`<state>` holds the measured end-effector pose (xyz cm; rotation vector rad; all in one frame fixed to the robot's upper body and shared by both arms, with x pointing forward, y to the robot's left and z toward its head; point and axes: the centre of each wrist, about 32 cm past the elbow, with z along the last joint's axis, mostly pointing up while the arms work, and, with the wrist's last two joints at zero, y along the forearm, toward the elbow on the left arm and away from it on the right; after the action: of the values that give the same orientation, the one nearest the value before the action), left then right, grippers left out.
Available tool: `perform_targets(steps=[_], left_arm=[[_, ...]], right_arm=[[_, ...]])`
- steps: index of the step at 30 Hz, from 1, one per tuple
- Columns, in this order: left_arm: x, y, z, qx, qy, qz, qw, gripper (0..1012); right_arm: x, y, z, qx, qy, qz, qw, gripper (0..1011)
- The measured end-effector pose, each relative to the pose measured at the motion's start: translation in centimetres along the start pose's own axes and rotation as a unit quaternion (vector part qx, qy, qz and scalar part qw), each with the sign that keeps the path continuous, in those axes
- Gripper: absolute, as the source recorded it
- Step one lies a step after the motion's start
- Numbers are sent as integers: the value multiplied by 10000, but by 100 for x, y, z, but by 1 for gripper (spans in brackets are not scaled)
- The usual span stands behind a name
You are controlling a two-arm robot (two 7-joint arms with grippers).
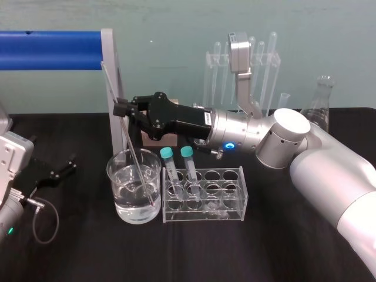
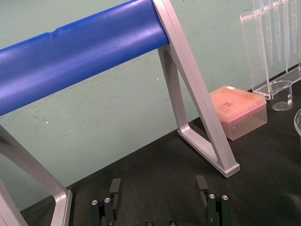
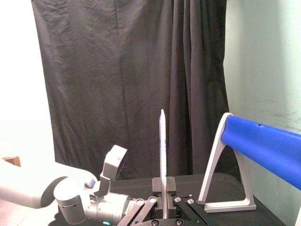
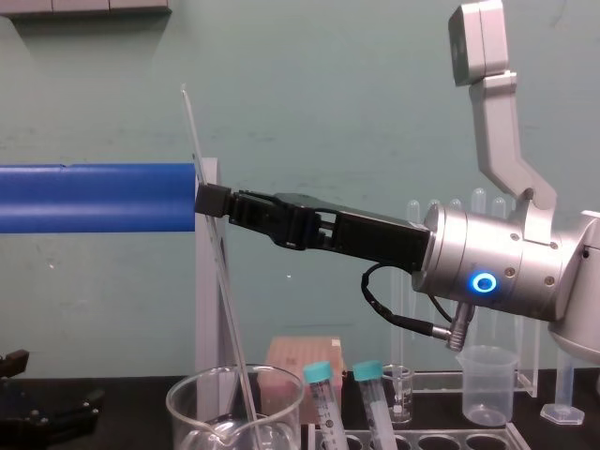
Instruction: Hold the thermometer with one hand and immerse one end into the beaker, then reinsert it into the test tube rack.
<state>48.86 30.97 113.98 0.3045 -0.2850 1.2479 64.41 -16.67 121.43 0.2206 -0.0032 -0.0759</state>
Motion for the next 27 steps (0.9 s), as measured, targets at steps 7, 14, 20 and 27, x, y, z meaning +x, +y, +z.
perform_targets(steps=[7, 14, 20, 27], left_arm=[[0, 0, 0, 0, 0, 0, 10000, 1008], [0, 0, 0, 0, 0, 0, 10000, 1008], [0, 0, 0, 0, 0, 0, 10000, 1008], [0, 0, 0, 0, 0, 0, 10000, 1008]], right_arm=[[-9, -4, 3, -2, -14, -36, 10000, 54], [-19, -11, -4, 4, -15, -58, 10000, 54], [-23, -13, -7, 10, -12, -63, 10000, 54], [-28, -11, -22, 13, 2, -68, 10000, 54]])
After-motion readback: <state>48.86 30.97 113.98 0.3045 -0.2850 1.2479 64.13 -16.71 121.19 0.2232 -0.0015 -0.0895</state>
